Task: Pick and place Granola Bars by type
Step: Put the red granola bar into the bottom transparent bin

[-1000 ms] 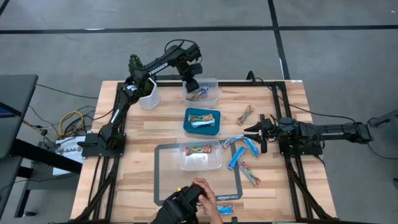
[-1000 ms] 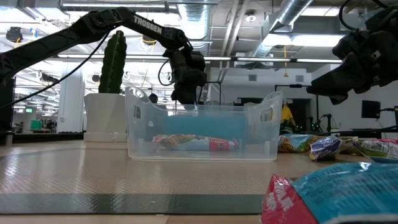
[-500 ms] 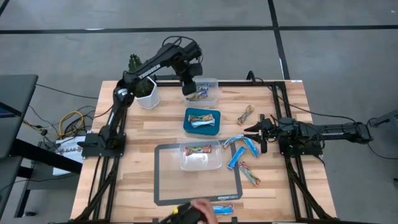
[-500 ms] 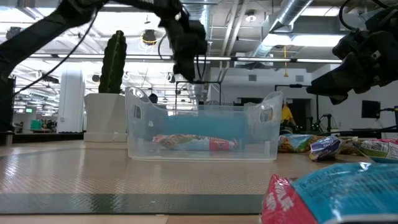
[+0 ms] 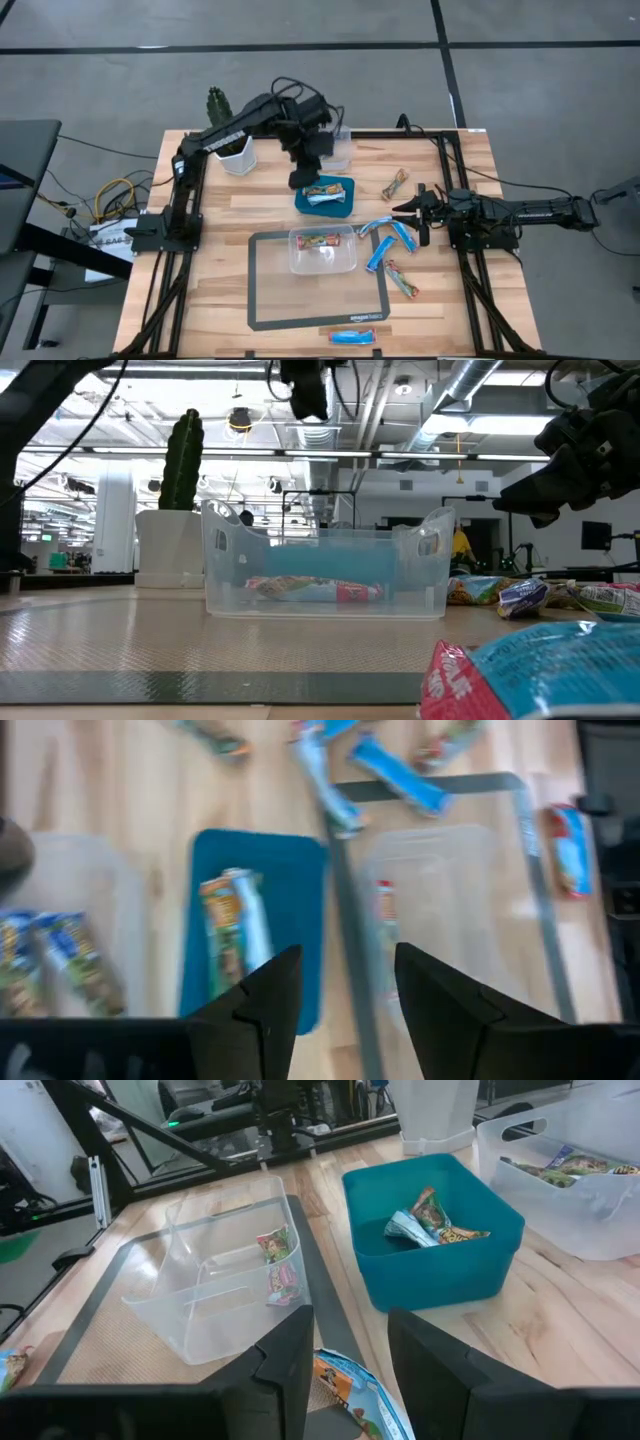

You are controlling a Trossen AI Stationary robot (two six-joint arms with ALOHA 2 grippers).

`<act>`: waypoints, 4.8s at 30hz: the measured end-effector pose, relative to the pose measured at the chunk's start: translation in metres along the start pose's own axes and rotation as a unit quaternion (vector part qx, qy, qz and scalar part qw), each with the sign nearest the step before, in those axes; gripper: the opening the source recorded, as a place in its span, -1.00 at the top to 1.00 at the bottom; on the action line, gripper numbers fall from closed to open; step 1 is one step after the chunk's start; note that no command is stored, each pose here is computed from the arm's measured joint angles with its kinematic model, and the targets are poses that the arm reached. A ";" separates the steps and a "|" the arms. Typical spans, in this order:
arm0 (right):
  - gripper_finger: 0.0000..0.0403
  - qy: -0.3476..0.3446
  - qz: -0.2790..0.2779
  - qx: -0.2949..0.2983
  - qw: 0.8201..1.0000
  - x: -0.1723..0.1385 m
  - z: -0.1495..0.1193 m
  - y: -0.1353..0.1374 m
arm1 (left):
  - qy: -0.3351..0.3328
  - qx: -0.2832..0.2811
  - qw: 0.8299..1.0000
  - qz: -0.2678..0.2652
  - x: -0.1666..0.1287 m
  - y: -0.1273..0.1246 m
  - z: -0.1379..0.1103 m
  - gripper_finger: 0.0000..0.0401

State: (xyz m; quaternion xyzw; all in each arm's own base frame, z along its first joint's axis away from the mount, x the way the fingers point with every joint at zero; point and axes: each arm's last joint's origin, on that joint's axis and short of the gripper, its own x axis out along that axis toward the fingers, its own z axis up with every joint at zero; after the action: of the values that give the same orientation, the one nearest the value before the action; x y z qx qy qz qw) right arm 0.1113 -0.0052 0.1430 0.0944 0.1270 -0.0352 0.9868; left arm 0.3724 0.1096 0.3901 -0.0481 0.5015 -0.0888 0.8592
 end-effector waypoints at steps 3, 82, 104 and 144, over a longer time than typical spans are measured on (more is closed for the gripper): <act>0.38 0.000 0.000 0.000 1.000 0.000 0.000 0.000 | 0.004 0.022 1.000 -0.015 0.001 -0.024 0.003 0.24; 0.38 0.000 0.000 0.000 1.000 0.000 0.000 0.000 | -0.426 0.030 0.903 0.043 0.086 -0.111 -0.319 0.24; 0.38 0.000 0.000 0.000 1.000 0.000 0.000 0.000 | -0.488 0.037 0.869 0.081 0.075 -0.106 -0.338 0.24; 0.38 0.000 0.000 0.000 1.000 0.000 0.000 0.000 | -0.508 0.059 0.851 0.115 0.081 -0.102 -0.346 0.24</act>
State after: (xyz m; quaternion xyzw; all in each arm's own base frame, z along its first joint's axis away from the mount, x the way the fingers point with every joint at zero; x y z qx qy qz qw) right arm 0.1113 -0.0052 0.1430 0.0945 0.1269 -0.0349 0.9868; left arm 0.0993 -0.0046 0.1685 0.0220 -0.0095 0.0183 0.9995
